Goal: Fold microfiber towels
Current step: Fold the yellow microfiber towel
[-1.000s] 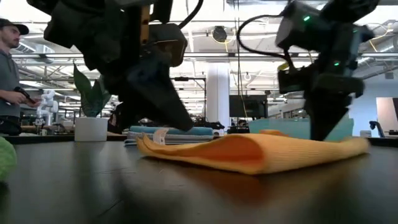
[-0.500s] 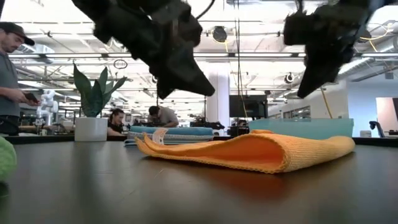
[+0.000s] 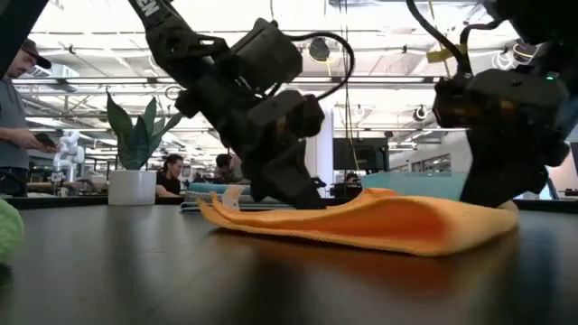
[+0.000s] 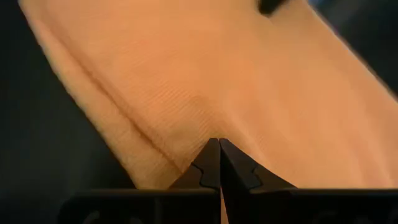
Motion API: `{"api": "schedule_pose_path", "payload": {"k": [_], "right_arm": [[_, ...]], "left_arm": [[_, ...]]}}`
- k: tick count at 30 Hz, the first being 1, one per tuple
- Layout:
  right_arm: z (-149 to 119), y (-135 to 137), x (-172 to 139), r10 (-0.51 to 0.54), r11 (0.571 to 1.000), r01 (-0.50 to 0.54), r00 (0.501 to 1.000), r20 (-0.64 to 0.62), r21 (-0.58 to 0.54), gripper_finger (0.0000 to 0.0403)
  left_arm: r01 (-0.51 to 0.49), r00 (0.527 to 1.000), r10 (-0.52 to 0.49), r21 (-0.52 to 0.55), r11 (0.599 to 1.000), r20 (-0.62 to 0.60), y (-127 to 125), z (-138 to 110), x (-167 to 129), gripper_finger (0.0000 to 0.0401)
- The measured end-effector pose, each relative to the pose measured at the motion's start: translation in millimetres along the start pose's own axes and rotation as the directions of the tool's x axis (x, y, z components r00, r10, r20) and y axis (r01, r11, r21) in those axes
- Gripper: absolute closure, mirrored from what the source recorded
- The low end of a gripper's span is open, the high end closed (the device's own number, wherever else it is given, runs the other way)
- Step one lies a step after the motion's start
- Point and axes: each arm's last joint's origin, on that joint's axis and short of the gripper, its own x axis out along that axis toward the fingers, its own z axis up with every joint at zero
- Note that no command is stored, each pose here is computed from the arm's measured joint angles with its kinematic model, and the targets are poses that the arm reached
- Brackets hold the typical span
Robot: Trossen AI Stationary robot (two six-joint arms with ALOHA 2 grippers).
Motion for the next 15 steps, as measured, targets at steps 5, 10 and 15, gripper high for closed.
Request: {"api": "schedule_pose_path", "payload": {"k": [5,10,15], "right_arm": [[-5.4,-16.2,-4.5,0.025,0.998,-0.031,0.995,-0.092,-0.057,0.0403],[2.6,-39.5,-13.0,0.047,0.987,-0.072,0.984,-0.171,-0.144,0.0403],[24.0,-60.5,-29.0,0.014,0.971,-0.053,0.986,-0.164,-0.235,0.0403]], "left_arm": [[0.022,0.999,-0.024,-0.038,0.999,-0.048,-27.3,-6.3,10.2,0.0401],[0.075,0.997,-0.075,-0.020,0.997,-0.020,-81.6,-9.1,16.6,0.0401],[0.101,0.990,-0.107,0.067,0.993,0.091,-112.8,17.8,10.0,0.0400]]}}
